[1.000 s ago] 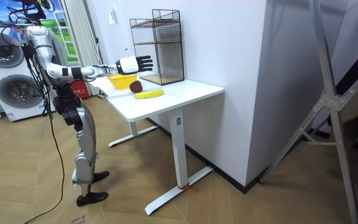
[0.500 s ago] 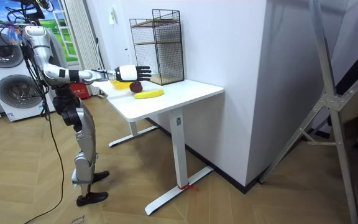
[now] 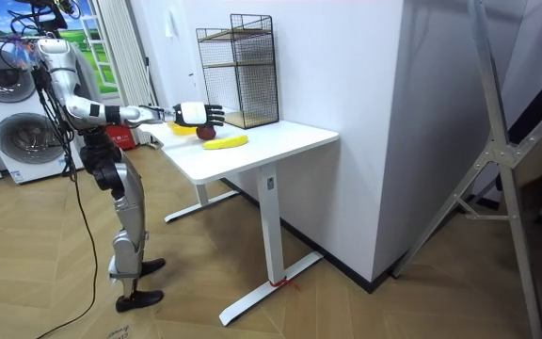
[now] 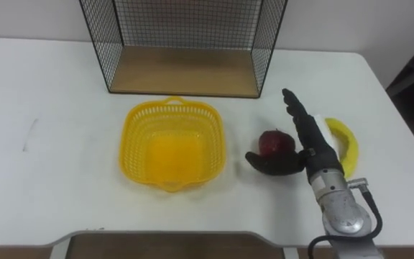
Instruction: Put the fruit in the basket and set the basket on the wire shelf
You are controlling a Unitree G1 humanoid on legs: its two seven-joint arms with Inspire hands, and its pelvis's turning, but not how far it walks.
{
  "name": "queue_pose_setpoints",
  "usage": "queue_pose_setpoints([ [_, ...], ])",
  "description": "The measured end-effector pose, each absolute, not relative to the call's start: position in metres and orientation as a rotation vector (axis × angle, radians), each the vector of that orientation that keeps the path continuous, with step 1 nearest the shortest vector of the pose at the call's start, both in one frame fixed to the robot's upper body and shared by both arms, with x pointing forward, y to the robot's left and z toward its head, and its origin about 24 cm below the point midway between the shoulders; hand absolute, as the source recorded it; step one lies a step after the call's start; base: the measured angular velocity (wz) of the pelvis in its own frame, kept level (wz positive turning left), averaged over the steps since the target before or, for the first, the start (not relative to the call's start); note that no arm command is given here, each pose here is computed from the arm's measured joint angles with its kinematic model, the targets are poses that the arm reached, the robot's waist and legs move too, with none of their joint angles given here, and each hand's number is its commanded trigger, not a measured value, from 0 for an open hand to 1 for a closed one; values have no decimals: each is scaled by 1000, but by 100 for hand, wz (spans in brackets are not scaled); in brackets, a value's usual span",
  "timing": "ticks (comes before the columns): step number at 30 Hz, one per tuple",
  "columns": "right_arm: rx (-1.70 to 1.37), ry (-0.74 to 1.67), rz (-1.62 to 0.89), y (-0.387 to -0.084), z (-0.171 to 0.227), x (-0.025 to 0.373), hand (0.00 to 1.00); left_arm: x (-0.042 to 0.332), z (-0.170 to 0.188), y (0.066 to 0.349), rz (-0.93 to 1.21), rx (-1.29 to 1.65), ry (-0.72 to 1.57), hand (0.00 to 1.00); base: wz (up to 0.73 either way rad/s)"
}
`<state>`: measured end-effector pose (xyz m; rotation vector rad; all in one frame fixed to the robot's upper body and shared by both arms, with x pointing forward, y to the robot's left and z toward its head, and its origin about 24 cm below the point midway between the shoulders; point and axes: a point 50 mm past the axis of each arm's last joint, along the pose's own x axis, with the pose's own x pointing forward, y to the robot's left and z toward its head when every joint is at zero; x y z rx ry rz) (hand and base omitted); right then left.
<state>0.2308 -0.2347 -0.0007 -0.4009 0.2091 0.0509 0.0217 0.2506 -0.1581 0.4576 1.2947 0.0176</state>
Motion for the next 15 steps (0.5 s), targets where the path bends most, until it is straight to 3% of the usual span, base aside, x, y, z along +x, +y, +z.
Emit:
queue_pose_setpoints([
  [15,-487,296,108,-233,-22,225,0,29,-158,249,-19,437,1286,0,0],
])
